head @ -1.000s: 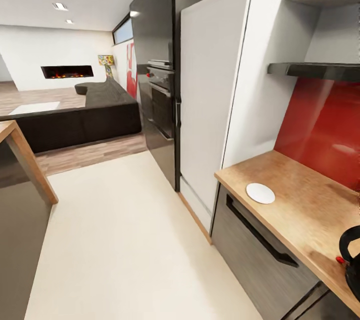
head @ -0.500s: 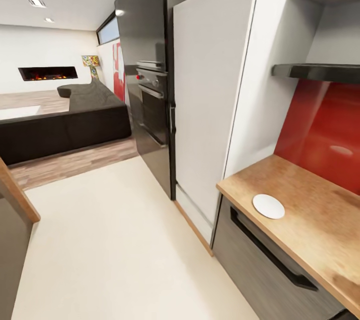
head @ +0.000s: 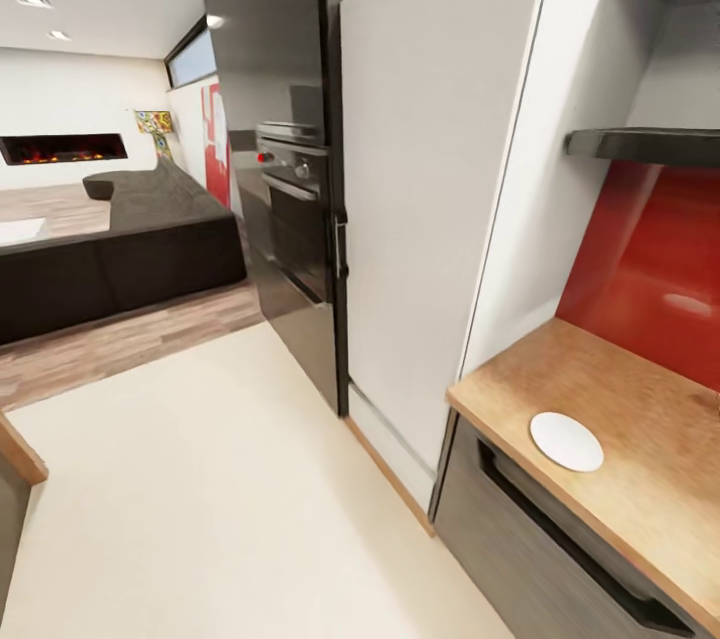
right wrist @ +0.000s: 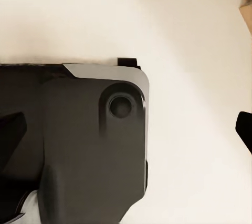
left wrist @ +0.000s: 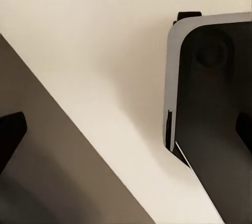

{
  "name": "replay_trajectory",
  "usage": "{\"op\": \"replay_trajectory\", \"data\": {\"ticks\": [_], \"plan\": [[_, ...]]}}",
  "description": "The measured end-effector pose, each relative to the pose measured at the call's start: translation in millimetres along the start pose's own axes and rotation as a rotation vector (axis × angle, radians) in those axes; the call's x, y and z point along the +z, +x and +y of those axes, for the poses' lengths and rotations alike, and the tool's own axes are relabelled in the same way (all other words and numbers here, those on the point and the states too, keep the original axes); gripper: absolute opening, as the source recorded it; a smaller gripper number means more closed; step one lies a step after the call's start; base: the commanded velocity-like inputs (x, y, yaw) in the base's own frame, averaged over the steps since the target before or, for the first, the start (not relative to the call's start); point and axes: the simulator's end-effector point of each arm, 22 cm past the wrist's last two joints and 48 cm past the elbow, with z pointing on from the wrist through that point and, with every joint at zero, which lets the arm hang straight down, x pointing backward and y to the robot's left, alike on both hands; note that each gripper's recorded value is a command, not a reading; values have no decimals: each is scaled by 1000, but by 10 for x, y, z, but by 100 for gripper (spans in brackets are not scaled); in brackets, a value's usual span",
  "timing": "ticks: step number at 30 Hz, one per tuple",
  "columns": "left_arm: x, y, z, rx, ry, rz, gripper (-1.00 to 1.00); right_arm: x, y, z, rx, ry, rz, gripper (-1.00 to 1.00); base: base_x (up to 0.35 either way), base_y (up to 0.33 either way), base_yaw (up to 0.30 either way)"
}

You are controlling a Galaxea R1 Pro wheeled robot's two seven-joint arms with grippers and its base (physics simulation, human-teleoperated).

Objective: Set up a coffee station on the kitchen countertop: keep the coffee maker on the countertop, move the bottle of coffee from the kitchen shelf to the counter next to the coffee maker, place a paper coffee filter on top of the coffee maker, put the saucer next to the coffee maker with the coffee cup on the saucer, and place the electric kettle next to the coffee maker.

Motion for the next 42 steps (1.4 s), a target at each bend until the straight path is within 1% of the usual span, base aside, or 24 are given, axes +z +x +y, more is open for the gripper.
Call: {"op": "replay_trajectory", "data": {"ticks": [6, 10, 36, 42], "plan": [[0, -4, 15, 1, -2, -1, 100, 0, 0, -10, 1, 0, 0, 100, 256, 209, -262], [1, -4, 37, 0, -5, -1, 100, 1, 0, -15, 1, 1, 1, 100, 131, 113, -264], [2, -8, 58, 0, -8, -2, 100, 2, 1, -13, 1, 0, 1, 100, 6, 5, -264], [2, -9, 51, -1, -7, -2, 100, 2, 0, -13, 1, 0, 1, 100, 0, 156, -264]]}}
